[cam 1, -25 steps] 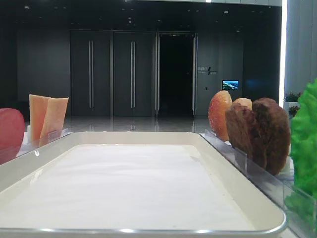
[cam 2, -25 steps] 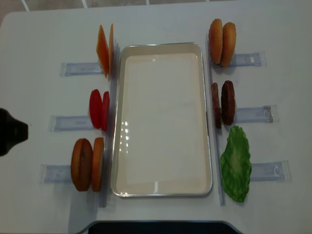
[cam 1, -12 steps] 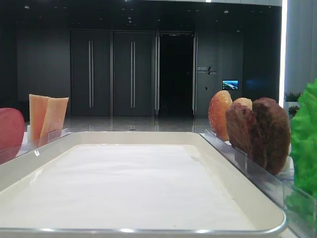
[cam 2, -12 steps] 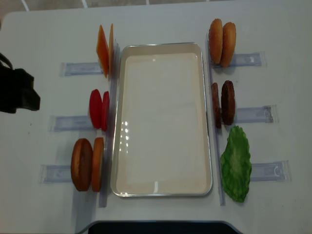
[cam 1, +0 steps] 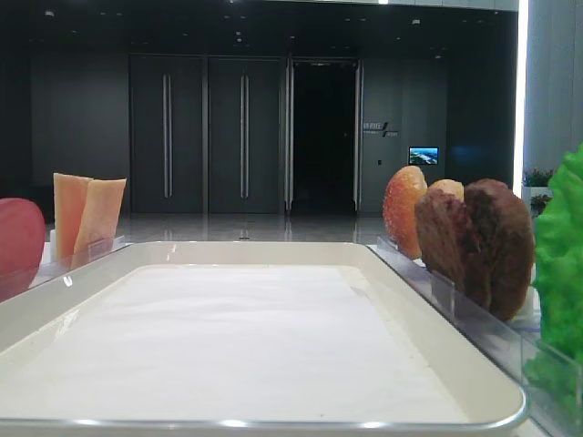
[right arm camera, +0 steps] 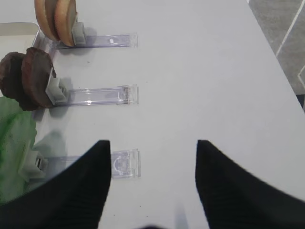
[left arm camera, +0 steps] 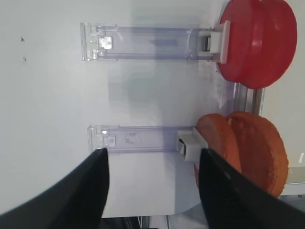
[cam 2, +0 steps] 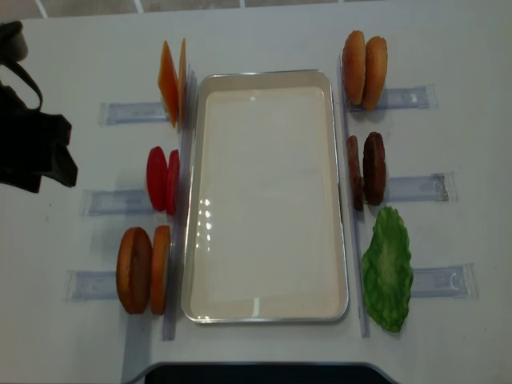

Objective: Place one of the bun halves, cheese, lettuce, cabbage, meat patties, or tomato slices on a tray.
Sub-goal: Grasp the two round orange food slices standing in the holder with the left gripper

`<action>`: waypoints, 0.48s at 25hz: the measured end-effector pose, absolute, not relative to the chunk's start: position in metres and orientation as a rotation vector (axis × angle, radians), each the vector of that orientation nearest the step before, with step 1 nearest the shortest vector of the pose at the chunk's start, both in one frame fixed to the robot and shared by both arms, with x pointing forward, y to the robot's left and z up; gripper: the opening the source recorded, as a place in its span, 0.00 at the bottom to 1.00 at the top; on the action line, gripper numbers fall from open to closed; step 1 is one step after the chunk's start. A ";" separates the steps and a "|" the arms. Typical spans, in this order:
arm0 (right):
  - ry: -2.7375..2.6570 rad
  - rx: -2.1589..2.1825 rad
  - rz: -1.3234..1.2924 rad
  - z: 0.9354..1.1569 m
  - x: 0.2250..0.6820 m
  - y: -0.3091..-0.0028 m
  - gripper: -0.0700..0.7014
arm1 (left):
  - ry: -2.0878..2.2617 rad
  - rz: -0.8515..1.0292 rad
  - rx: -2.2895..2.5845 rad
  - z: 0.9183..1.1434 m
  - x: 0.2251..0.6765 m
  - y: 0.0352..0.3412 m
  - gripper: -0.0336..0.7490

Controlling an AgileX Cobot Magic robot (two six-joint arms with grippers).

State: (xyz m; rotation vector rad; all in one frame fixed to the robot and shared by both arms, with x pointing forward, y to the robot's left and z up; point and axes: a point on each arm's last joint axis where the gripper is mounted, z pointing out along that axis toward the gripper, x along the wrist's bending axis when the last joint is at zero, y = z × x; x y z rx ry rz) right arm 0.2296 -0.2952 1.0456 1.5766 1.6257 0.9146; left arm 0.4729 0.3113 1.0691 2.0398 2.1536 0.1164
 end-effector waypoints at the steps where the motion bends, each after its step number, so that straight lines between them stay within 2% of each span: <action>1: 1.626 1.577 0.915 1.046 0.230 -0.295 0.62 | 2.154 0.118 2.041 1.069 0.473 0.310 0.62; 12: 1.626 1.577 0.915 1.046 0.230 -0.295 0.62 | 2.120 0.097 2.084 1.069 0.470 0.258 0.62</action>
